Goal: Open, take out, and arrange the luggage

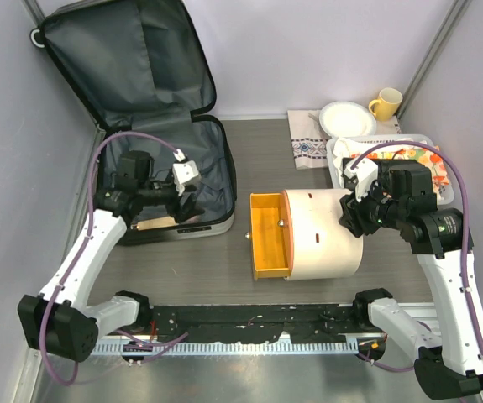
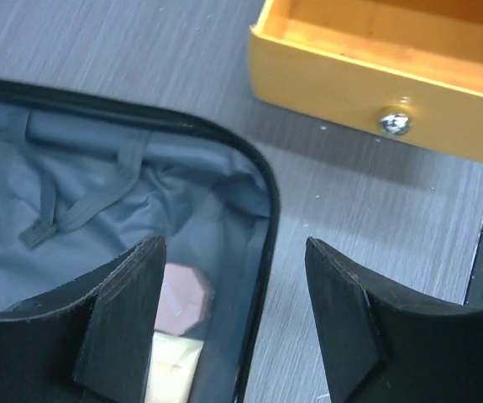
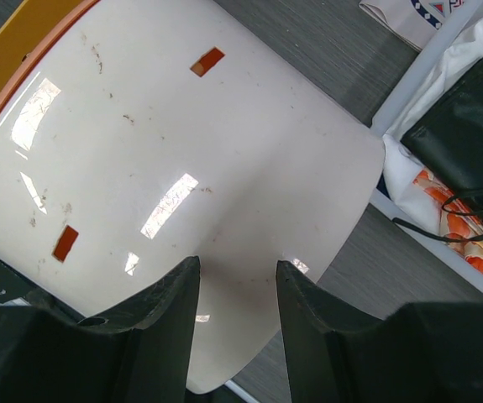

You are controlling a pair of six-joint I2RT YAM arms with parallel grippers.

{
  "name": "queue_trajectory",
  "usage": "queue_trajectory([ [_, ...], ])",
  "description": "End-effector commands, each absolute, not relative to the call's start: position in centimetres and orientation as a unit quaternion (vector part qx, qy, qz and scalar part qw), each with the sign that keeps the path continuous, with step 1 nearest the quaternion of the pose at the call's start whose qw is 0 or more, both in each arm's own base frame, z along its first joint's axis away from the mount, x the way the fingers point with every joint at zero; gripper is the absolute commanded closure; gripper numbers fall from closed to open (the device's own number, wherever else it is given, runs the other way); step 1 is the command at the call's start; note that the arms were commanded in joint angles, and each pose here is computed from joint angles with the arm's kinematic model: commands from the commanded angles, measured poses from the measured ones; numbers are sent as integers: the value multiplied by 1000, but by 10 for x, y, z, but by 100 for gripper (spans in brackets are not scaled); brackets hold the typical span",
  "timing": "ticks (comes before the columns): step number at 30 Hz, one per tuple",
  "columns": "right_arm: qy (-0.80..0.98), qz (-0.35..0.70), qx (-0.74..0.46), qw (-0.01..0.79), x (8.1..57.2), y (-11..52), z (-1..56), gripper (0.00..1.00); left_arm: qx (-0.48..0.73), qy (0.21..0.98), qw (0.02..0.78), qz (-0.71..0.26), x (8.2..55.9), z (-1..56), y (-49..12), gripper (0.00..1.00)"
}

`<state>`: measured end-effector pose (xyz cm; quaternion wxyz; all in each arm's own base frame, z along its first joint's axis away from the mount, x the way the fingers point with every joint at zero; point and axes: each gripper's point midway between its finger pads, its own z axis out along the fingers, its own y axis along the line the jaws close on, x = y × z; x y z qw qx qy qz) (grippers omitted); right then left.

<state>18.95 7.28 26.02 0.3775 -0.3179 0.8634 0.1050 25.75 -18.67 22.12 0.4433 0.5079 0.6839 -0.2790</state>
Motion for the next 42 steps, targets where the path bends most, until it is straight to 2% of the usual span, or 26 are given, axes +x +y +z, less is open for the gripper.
queue_trajectory([
  [1,927,83,-308,197,124,43,208,53,495,748,364,-251,272,186,-149,31],
  [5,926,79,-309,201,123,41,209,52,505,779,301,-218,293,150,-116,38],
  [8,930,61,-305,197,124,35,207,52,520,787,268,-195,303,127,-97,39],
  [16,932,47,-302,193,123,29,203,52,597,767,173,-157,290,61,-64,39],
  [22,935,36,-307,174,119,24,193,52,602,774,152,-126,310,16,-51,39],
  [25,937,37,-303,172,121,24,195,52,587,782,169,-122,327,11,-54,46],
  [27,937,37,-303,170,121,24,194,52,578,784,178,-136,332,10,-59,56],
  [28,936,34,-307,170,121,23,194,52,572,786,191,-138,340,16,-62,61],
  [29,935,33,-308,170,121,23,194,52,564,788,202,-139,346,22,-63,73],
  [34,935,21,-309,171,124,19,196,52,530,791,259,-161,365,63,-72,97],
  [39,936,21,-307,170,123,19,195,52,496,797,315,-140,384,89,-74,100],
  [42,936,20,-308,168,122,18,194,52,485,801,321,-142,383,95,-75,100],
])
